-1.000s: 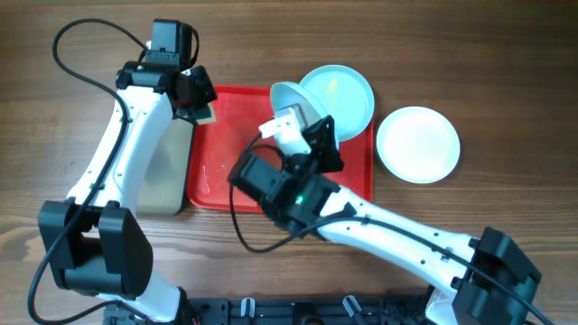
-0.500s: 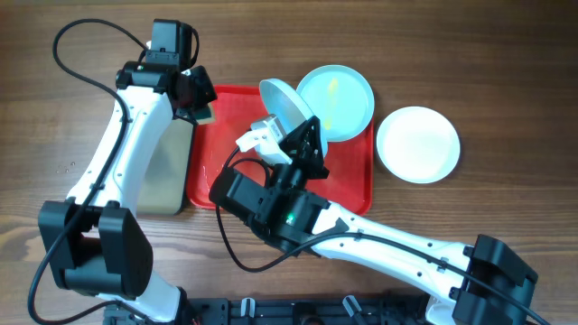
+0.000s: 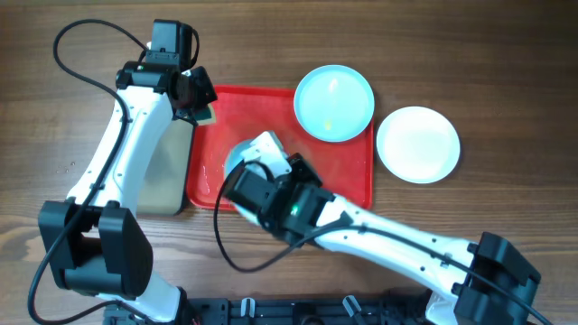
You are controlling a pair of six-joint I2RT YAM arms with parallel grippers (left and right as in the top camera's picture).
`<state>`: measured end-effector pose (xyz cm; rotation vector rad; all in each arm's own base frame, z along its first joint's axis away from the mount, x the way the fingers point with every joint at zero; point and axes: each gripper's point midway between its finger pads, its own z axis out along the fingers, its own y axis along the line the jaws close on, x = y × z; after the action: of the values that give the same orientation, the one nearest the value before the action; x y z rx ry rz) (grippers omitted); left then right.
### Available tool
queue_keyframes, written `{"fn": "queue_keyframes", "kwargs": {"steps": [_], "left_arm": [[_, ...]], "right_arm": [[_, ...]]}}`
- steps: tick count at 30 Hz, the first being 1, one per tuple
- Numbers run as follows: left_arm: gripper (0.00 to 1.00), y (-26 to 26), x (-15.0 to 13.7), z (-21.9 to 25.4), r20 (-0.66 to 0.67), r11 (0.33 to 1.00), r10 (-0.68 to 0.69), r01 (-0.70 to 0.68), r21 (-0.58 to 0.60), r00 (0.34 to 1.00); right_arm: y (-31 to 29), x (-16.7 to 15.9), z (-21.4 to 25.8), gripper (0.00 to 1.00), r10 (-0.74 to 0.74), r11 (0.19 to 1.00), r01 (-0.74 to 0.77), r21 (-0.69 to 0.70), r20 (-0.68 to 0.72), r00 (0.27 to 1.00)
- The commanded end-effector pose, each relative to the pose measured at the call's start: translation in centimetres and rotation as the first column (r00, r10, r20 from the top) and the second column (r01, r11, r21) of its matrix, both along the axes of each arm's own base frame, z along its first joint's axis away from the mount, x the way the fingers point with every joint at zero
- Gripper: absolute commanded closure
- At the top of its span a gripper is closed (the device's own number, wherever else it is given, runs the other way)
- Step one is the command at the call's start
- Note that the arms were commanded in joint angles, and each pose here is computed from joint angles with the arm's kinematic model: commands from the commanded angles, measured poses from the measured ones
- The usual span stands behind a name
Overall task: Clean dirty plates on tray and stack at the side
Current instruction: 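Lift the blue plate with the right gripper and move it right, then stack the blue plate onto the white plate and release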
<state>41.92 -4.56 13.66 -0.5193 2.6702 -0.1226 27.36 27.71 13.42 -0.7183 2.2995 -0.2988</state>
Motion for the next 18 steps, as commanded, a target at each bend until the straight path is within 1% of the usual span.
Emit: {"fn": "queue_keyframes", "kwargs": {"steps": [1,4,6,9,12,15,18], "left_arm": [[0.96,-0.2,0.1,-0.1,-0.007,1.000,0.014,-0.014,-0.018,1.000],[0.96,-0.2,-0.1,-0.2,-0.016,1.000,0.014,-0.015,-0.017,1.000],[0.96,-0.2,-0.1,-0.2,-0.017,1.000,0.014,-0.015,-0.017,1.000],[0.96,-0.2,-0.1,-0.3,-0.017,1.000,0.014,-0.015,-0.017,1.000],[0.96,-0.2,-0.1,-0.3,-0.017,1.000,0.014,-0.015,-0.017,1.000],[0.96,-0.2,-0.1,-0.2,-0.017,1.000,0.014,-0.015,-0.017,1.000],[0.96,-0.2,-0.1,-0.2,-0.017,1.000,0.014,-0.015,-0.017,1.000]], "right_arm": [[0.4,-0.4,0.8,0.96,-0.002,0.959,0.063,0.276,-0.216,0.976],[-2.7,1.8,3.3,0.96,-0.042,0.897,0.157,0.412,-0.275,0.961],[-4.8,2.8,4.1,0.96,-0.075,0.866,0.213,0.453,-0.304,0.950],[-10.7,4.8,4.4,0.96,-0.206,0.802,0.372,0.468,-0.368,0.907],[-16.6,6.1,3.7,0.96,-0.333,0.707,0.531,0.466,-0.442,0.833],[-23.2,6.8,2.7,0.96,-0.468,0.579,0.674,0.459,-0.489,0.736],[-29.8,6.1,1.0,0.96,-0.599,0.432,0.794,0.427,-0.522,0.607]]}}
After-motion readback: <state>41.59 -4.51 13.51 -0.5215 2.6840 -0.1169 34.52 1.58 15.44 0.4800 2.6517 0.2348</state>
